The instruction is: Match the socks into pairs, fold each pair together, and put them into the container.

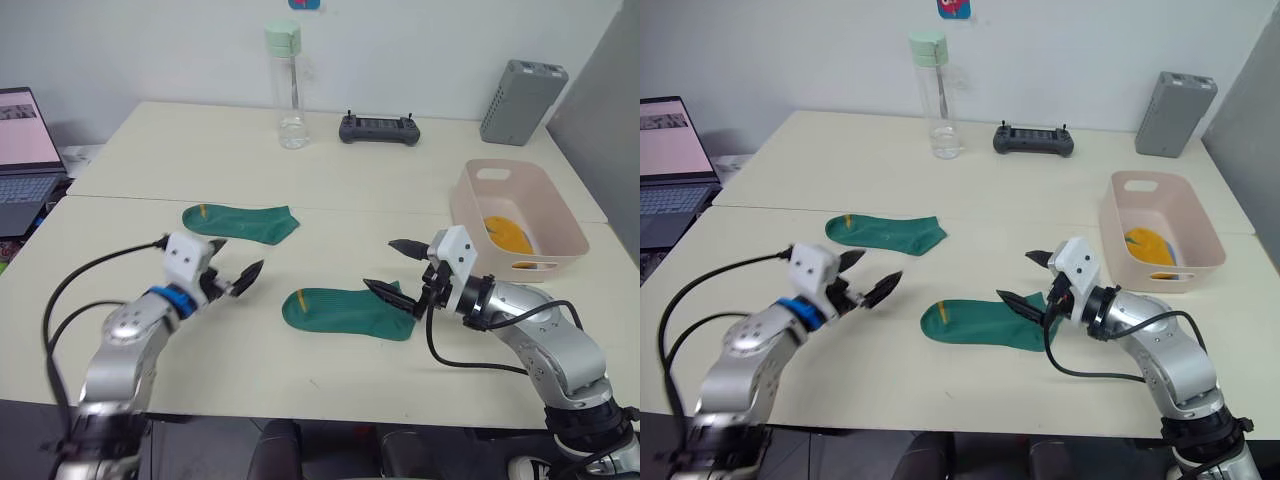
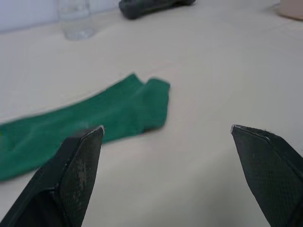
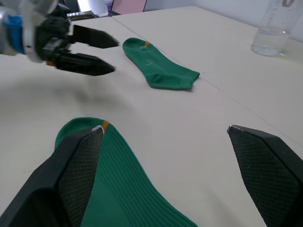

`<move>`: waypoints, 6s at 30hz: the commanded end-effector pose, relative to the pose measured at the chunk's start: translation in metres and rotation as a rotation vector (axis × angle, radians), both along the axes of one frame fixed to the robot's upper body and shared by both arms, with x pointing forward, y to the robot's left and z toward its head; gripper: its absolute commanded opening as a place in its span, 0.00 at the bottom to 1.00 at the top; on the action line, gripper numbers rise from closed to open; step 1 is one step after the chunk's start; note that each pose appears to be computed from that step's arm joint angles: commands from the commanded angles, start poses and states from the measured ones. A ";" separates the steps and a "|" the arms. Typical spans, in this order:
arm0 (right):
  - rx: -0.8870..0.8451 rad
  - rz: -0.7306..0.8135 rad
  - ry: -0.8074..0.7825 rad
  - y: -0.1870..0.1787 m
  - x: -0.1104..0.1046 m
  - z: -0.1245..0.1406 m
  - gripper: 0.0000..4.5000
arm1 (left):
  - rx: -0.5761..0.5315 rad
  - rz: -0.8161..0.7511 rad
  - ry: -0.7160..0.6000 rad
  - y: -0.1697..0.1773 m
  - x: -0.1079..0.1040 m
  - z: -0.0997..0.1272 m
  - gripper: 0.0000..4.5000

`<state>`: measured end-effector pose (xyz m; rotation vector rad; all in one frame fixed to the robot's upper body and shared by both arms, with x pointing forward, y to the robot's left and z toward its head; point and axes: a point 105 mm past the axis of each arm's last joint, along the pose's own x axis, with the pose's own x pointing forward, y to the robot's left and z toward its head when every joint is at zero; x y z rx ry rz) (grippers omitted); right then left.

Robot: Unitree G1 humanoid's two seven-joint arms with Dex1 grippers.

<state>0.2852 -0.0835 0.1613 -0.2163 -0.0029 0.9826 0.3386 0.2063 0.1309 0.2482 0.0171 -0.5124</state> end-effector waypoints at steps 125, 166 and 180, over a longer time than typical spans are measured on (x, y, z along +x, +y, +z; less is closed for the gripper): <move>-0.022 -0.181 0.304 0.002 0.091 -0.029 0.11 | -0.027 0.001 0.204 -0.008 0.102 0.005 0.27; -0.016 -0.140 0.272 -0.010 0.077 -0.009 0.00 | -0.089 -0.080 0.292 -0.034 0.092 -0.003 0.13; 0.044 -0.101 0.228 -0.012 0.066 0.008 0.00 | -0.275 -0.115 0.237 -0.036 0.068 0.038 0.01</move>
